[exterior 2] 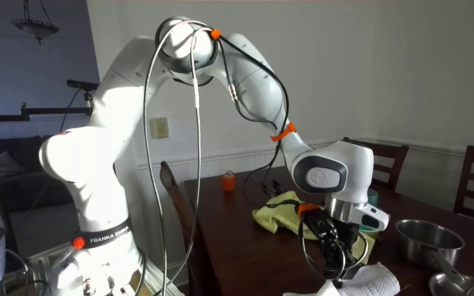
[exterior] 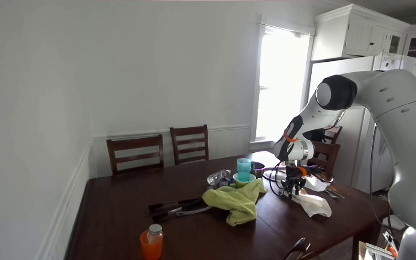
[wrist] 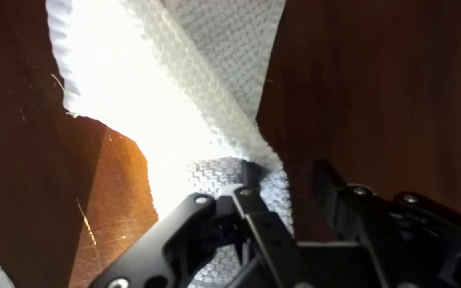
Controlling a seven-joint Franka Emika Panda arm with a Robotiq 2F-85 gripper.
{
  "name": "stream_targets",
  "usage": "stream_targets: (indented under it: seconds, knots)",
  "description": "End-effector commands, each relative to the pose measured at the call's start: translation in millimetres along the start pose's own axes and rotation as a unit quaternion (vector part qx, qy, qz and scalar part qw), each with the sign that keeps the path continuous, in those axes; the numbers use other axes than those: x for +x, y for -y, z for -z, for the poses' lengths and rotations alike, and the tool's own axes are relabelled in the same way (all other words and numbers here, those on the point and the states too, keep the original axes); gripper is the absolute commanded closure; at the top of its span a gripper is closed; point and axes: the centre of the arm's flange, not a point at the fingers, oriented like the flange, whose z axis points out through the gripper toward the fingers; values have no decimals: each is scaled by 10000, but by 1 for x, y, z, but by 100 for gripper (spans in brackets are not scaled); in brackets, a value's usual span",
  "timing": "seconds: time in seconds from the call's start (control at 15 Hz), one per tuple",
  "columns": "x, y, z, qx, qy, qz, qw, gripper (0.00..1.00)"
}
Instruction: Put the spoon on the paper towel and fold it
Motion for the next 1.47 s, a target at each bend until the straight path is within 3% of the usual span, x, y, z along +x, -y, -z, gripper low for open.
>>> stream_targets:
  seconds: [0.0, 0.27, 0.73, 0.93, 1.4]
  knots:
    - [-11, 9, 4, 160, 171, -262, 9994, 28]
    - [-13, 19, 8, 268, 448, -677, 9963, 1]
    - [-8, 28, 12, 163, 352, -1196, 9921, 0]
    - [-13, 11, 35, 249, 226, -1237, 9918, 0]
    - [-22, -36, 92, 26, -164, -1120, 9936, 0]
